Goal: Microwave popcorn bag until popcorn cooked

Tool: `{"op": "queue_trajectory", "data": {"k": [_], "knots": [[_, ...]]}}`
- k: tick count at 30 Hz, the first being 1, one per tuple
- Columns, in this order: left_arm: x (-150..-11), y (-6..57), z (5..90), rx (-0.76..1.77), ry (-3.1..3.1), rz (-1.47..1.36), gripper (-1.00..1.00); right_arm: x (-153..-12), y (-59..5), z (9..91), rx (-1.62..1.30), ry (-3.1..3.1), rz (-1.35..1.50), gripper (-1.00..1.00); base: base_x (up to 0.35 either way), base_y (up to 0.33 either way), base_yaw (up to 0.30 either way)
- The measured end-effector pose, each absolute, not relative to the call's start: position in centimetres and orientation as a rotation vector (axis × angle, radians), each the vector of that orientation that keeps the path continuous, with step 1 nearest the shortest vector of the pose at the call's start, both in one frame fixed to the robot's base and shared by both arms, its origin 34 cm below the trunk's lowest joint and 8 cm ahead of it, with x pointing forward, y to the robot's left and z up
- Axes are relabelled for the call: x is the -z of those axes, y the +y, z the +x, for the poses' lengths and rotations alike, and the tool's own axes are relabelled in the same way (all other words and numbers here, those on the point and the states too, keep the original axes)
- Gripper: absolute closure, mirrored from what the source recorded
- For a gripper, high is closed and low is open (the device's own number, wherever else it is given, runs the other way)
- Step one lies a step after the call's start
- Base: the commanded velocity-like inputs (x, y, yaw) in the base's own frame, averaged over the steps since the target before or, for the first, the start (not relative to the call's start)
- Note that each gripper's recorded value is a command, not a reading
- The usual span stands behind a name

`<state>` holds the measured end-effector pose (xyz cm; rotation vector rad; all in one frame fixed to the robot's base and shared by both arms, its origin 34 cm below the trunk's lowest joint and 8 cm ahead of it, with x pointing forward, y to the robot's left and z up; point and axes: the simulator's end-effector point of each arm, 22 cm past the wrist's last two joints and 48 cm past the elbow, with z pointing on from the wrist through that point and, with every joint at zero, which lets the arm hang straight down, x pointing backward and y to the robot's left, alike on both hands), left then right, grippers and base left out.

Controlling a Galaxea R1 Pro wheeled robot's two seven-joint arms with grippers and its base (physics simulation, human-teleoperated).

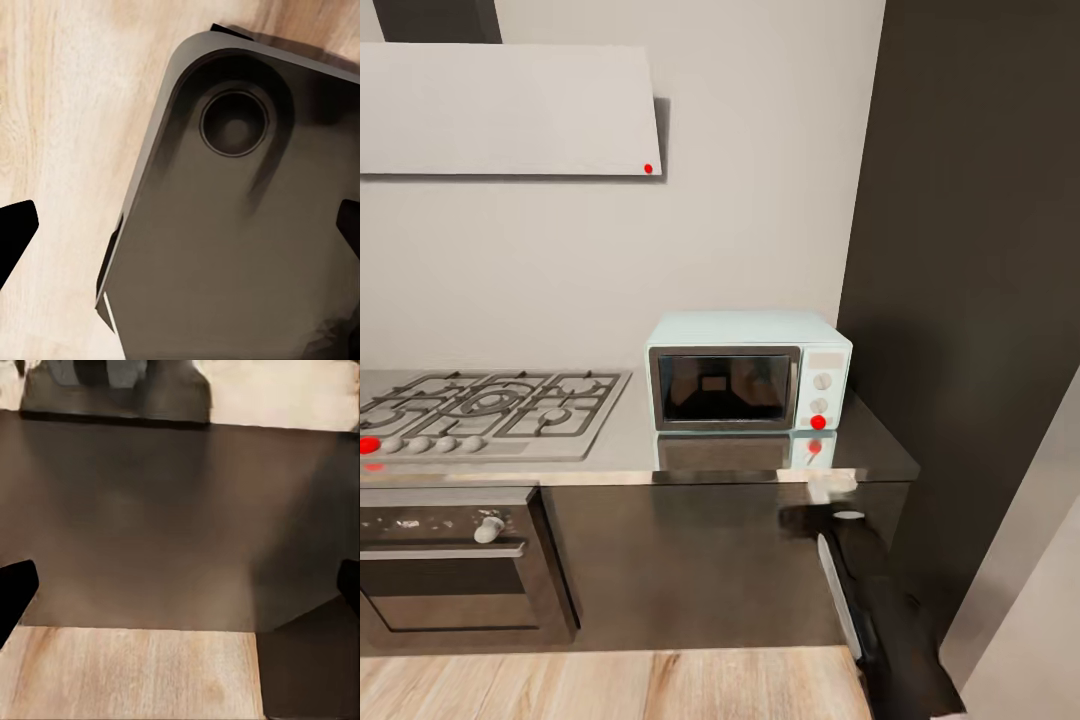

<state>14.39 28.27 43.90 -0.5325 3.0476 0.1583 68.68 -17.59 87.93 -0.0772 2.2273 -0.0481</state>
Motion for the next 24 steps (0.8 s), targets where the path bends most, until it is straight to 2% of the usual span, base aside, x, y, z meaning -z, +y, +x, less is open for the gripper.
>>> {"op": "queue_trajectory", "data": {"k": [10,13,24], "knots": [[-43.9,28.4,14.8,-0.164,3.027,-0.532,-1.0,-104.0,-19.4,75.9,0.141,2.005,-0.023,-1.0,0.0,0.0,0.0],[-43.9,28.4,14.8,-0.161,3.028,-0.531,-1.0,-105.9,-21.8,76.2,0.245,1.938,0.058,-1.0,0.0,0.0,0.0],[-43.9,28.3,14.8,-0.152,3.029,-0.531,-1.0,-106.1,-21.4,77.1,0.224,1.895,0.066,-1.0,0.007,0.0,0.0]]}}
